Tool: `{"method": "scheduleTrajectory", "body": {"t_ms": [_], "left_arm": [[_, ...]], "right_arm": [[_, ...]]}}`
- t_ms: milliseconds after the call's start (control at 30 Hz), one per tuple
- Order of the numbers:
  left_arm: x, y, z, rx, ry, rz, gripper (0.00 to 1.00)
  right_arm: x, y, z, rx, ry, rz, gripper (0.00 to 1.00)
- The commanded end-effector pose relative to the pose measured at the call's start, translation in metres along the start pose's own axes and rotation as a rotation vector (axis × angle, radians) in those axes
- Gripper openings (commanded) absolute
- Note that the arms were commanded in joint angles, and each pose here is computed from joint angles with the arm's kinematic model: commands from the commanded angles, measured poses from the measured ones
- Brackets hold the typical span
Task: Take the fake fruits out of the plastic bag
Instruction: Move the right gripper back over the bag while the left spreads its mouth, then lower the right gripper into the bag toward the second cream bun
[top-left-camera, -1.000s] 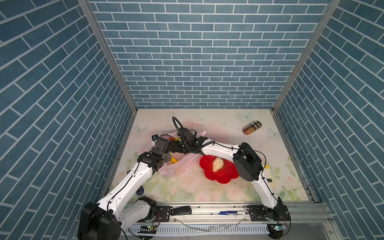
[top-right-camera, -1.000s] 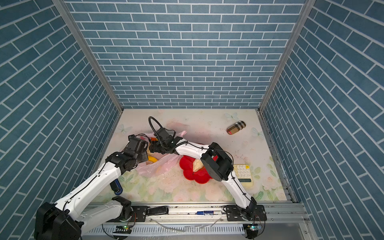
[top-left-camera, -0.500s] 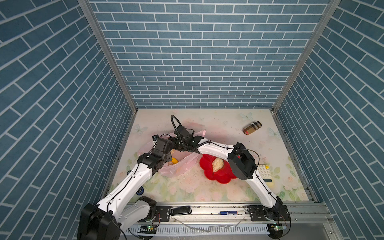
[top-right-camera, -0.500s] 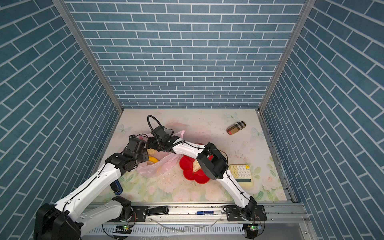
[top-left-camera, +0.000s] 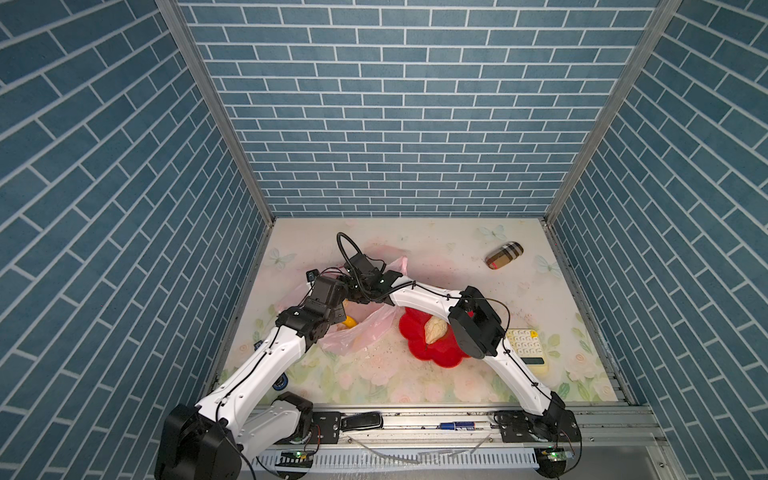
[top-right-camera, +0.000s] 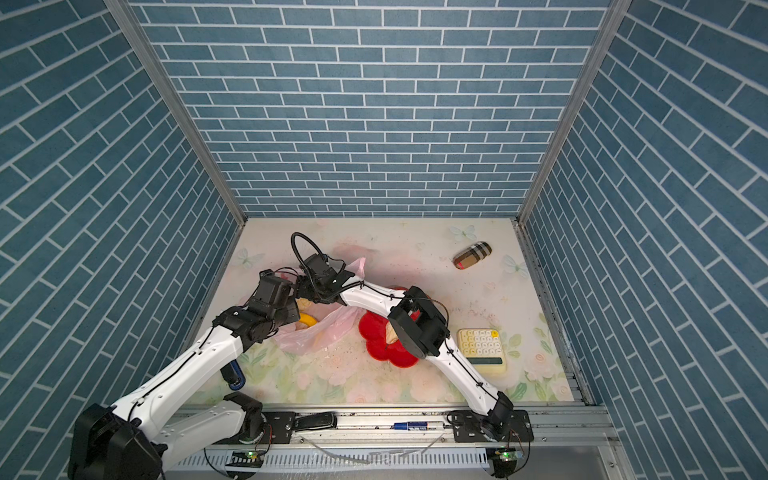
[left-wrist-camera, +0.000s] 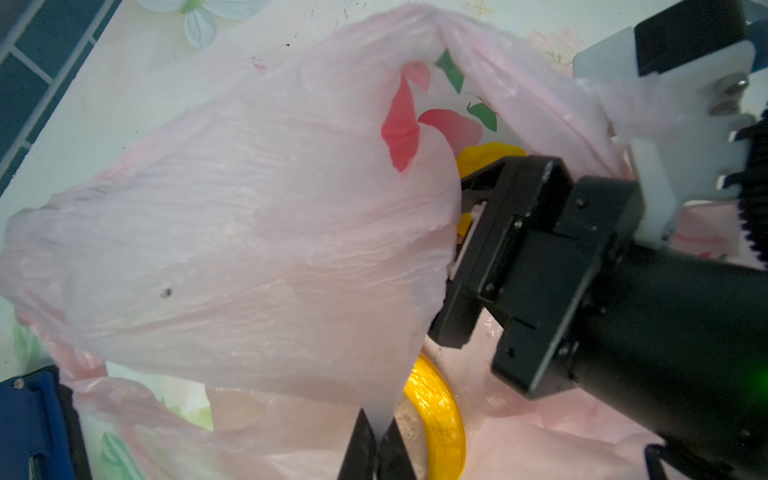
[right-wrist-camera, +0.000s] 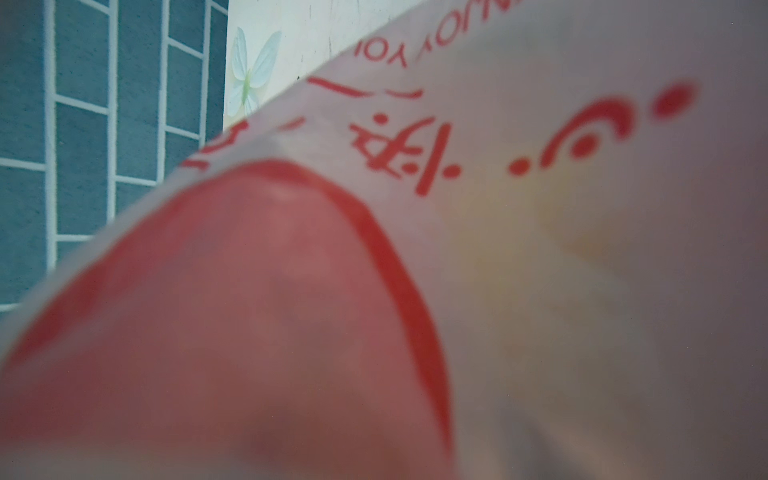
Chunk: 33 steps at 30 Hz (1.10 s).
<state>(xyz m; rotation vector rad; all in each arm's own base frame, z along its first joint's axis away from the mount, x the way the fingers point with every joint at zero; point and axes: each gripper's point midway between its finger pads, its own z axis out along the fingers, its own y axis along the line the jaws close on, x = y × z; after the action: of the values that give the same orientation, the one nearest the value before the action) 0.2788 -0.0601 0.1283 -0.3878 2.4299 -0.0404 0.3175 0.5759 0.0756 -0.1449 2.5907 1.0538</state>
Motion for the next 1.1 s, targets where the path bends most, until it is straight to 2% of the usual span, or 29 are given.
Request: {"method": "scheduleTrajectory", "body": {"t_ms": [0, 300, 633, 867, 1000, 1067], "left_arm": [[0.004, 0.003, 0.005, -0.012, 0.011, -0.003, 0.07], [0.000, 0.005, 0.009, -0.015, 0.009, -0.022, 0.07], [-0.001, 0.010, 0.006, -0.016, 0.001, -0.040, 0.08], [-0.005, 0.010, 0.003, -0.009, -0.014, -0.051, 0.07], [-0.004, 0.011, 0.002, -0.006, -0.020, -0.059, 0.07], [-0.003, 0.012, 0.001, -0.007, -0.021, -0.060, 0.07]], "right_arm": [[0.005, -0.008, 0.006, 0.044, 0.013, 0.025, 0.70], [0.009, -0.013, 0.008, 0.049, 0.028, 0.029, 0.52], [0.030, -0.015, 0.003, 0.065, 0.069, 0.012, 0.55], [0.058, -0.013, 0.001, 0.078, 0.115, -0.007, 0.62], [0.062, -0.020, -0.003, 0.099, 0.117, -0.009, 0.60], [0.062, -0.023, -0.005, 0.102, 0.114, -0.008, 0.52]]}}
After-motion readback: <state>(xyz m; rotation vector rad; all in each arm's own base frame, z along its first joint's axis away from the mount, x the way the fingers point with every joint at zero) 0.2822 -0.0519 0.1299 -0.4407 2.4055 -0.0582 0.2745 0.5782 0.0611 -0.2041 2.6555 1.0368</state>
